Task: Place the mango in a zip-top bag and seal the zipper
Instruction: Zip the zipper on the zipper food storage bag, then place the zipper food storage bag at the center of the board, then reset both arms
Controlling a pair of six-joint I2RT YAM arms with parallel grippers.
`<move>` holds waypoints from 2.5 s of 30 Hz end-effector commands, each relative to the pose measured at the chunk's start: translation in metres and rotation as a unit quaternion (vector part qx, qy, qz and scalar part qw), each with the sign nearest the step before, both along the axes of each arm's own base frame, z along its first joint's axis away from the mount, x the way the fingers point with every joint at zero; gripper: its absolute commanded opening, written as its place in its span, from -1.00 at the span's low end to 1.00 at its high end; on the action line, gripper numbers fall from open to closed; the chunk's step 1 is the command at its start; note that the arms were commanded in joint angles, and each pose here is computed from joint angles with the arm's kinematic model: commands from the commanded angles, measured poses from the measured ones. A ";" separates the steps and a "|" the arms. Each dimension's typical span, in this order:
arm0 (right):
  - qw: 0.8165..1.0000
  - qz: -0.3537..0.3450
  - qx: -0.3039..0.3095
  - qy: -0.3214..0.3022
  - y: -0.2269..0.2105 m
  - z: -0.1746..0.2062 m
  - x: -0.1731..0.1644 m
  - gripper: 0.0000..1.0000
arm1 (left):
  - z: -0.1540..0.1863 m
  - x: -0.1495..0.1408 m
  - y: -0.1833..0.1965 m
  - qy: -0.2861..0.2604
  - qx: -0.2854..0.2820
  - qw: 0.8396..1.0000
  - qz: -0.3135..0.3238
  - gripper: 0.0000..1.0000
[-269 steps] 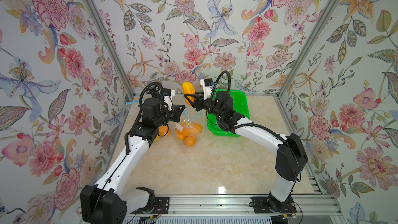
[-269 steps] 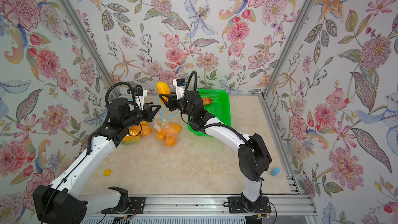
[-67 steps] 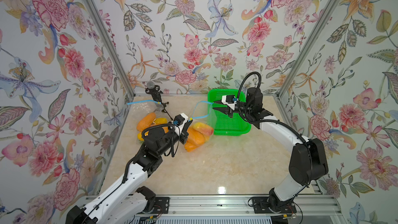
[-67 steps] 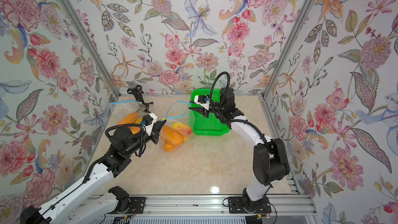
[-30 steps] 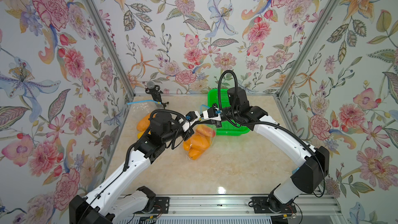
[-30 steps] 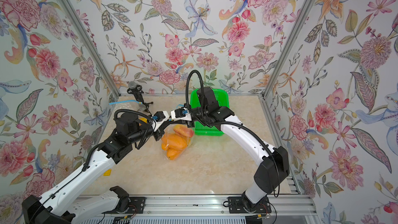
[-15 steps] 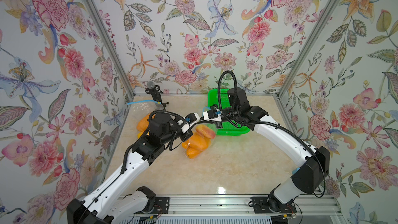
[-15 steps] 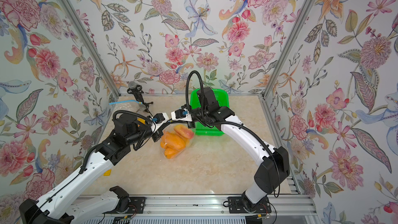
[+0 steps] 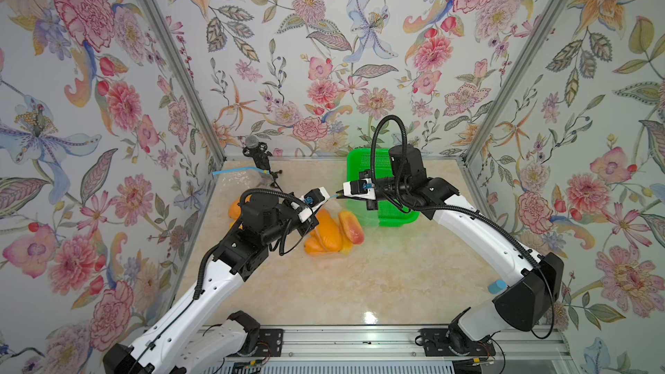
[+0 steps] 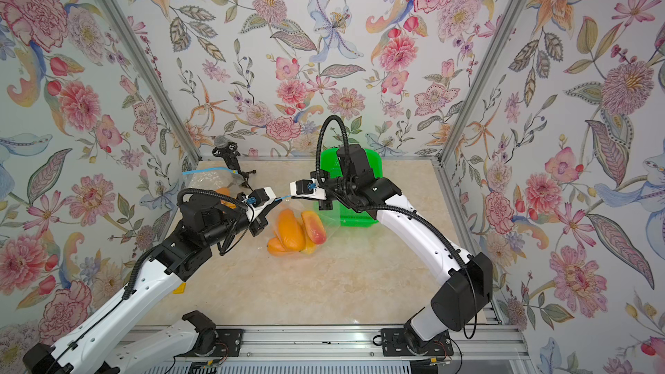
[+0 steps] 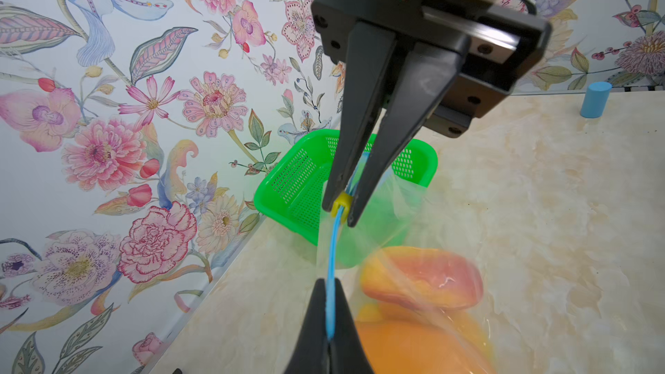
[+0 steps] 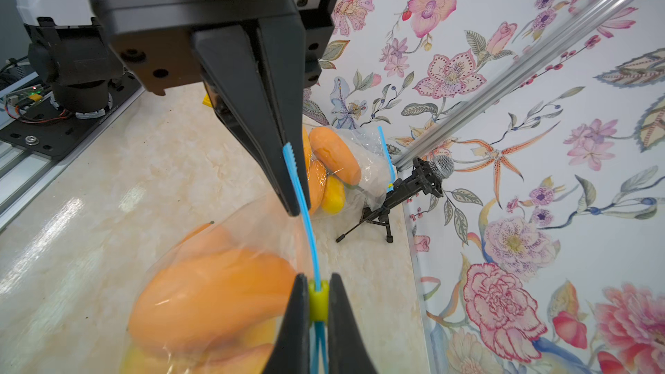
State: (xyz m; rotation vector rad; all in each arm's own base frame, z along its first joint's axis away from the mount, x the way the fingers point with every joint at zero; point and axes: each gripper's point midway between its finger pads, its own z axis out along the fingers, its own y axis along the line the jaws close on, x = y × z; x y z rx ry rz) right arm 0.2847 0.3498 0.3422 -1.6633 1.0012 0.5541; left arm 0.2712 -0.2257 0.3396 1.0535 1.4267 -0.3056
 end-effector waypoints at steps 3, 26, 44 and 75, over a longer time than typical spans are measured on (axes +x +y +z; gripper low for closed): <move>0.995 -0.089 -0.019 0.026 -0.028 -0.012 0.029 -0.92 | 0.050 -0.001 0.018 -0.077 -0.050 0.995 0.046 -1.00; 0.947 -0.267 0.046 0.169 -0.113 -0.054 0.104 -0.90 | 0.052 0.051 0.055 -0.066 -0.112 0.976 0.173 -1.00; 0.830 -0.454 0.304 0.111 -0.224 -0.026 0.069 1.00 | -0.065 0.264 0.104 0.189 -0.195 0.872 0.407 -0.98; 0.638 -0.727 0.233 0.097 -0.352 -0.208 0.055 1.00 | -0.197 0.059 0.280 0.029 -0.158 0.800 0.579 0.98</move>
